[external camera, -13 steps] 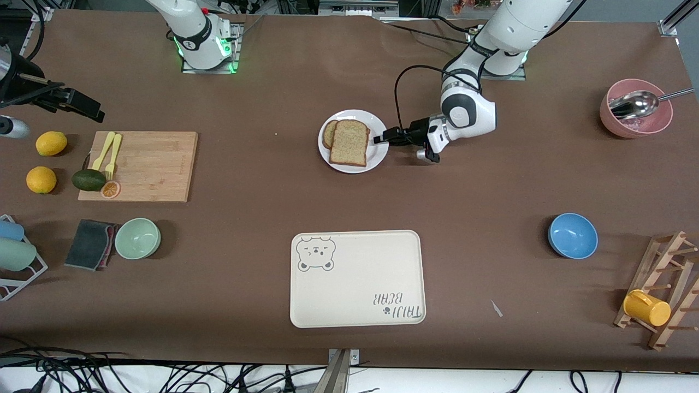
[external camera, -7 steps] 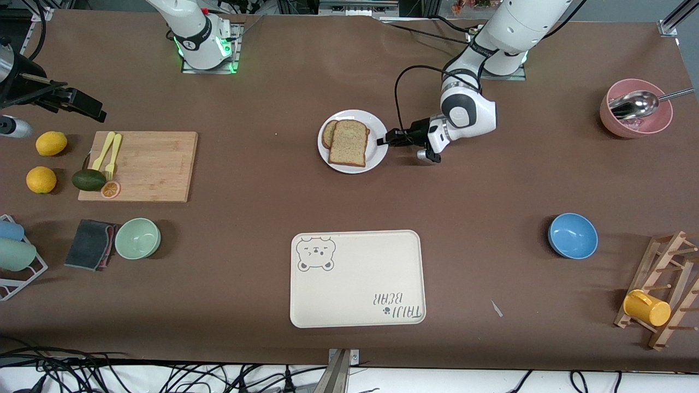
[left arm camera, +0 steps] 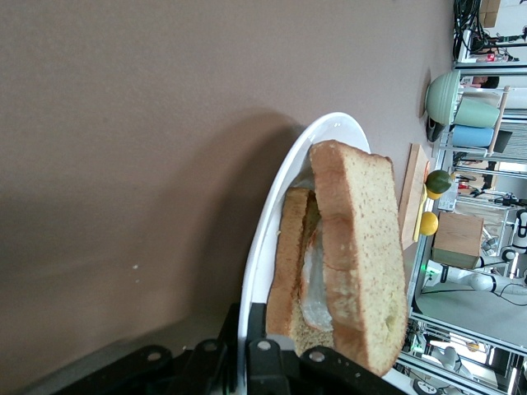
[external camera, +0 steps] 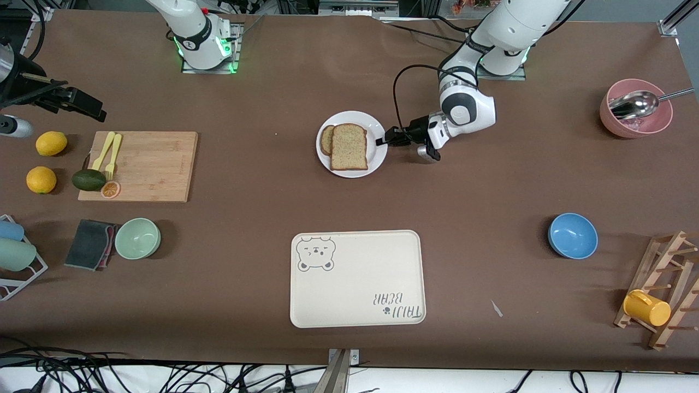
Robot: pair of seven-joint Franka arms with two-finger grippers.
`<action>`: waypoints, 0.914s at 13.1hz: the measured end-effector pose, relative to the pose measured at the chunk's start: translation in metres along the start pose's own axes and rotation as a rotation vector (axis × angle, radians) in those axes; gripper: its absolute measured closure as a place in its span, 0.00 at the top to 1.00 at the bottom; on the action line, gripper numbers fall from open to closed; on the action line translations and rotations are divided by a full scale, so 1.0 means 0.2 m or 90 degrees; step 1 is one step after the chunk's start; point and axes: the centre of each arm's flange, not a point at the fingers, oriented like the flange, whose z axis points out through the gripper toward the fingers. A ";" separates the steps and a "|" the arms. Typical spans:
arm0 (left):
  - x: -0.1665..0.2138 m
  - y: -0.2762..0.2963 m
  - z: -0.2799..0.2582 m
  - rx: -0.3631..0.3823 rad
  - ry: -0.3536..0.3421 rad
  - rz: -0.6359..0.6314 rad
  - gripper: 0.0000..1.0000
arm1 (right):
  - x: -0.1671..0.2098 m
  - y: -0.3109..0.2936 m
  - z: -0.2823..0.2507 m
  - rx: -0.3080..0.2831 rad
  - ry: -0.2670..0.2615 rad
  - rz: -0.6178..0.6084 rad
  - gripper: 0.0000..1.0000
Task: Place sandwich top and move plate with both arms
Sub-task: 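Slide the plate with the left gripper onto the white bear tray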
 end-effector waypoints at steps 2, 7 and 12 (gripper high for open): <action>0.02 0.03 -0.01 -0.002 0.018 -0.002 0.04 | 0.00 -0.01 0.00 0.003 0.003 -0.007 1.00; 0.18 0.24 -0.12 -0.021 0.098 0.015 0.04 | 0.04 -0.04 0.03 0.009 0.026 -0.012 1.00; 0.50 0.48 -0.18 0.000 0.193 -0.010 0.04 | 0.03 -0.06 0.01 0.011 0.039 -0.016 1.00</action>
